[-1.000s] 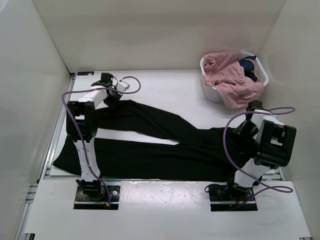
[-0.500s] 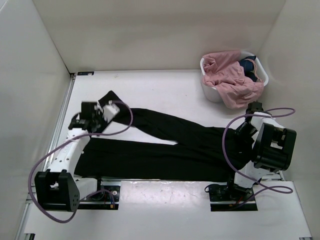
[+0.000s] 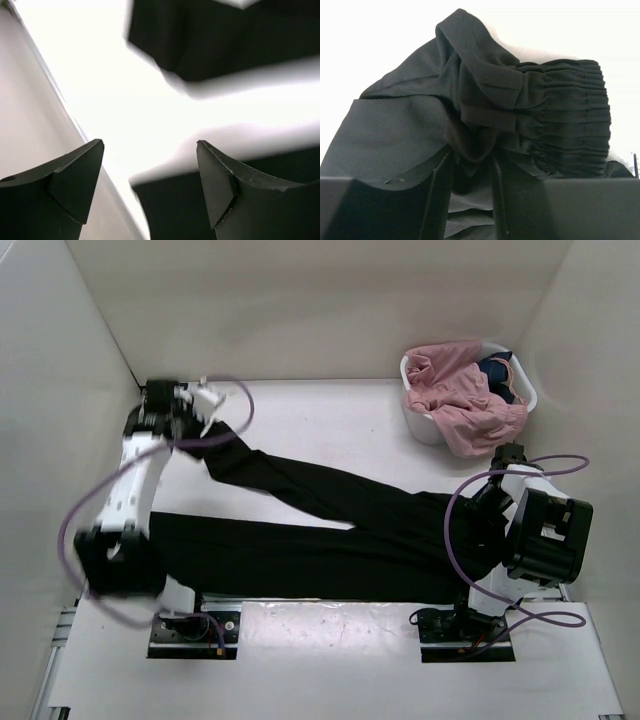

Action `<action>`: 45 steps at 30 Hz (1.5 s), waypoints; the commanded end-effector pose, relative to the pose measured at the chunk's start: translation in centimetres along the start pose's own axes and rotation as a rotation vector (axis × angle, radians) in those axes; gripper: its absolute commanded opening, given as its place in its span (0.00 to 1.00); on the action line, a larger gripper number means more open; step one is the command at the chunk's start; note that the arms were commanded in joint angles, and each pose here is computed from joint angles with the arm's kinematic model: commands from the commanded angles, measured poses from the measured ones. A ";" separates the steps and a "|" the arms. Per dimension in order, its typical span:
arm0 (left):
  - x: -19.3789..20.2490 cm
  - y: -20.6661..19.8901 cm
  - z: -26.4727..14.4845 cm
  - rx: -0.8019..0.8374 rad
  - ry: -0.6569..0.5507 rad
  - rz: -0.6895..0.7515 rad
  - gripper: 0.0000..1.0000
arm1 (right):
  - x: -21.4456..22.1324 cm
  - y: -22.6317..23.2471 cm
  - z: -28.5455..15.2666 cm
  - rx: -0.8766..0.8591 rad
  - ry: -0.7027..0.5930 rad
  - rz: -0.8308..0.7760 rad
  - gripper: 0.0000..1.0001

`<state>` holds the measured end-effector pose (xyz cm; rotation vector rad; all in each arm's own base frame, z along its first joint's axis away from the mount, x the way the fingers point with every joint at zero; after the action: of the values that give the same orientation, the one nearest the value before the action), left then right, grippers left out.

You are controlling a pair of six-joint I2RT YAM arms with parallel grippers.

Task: Fold and stack the trousers
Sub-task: Flatten the trousers out

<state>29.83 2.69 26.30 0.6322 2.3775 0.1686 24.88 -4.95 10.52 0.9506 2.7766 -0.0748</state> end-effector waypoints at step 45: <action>6.5 5.9 5.3 -0.216 0.271 -0.480 0.85 | -2.0 -0.5 -2.5 0.012 0.008 -0.020 0.79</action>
<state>27.66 9.30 14.79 -0.0952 2.8871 0.2643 25.12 -5.96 10.69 0.9923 2.8345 -0.0957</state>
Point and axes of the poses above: each gripper's point midway between its finger pads, its own z axis out along the fingers, its own y axis along the line the jaws close on, x = y × z, the point moved 9 cm from there along -z, back along the fingers, and after that the axes turned 9 degrees about -z, right-handed, at the moved point
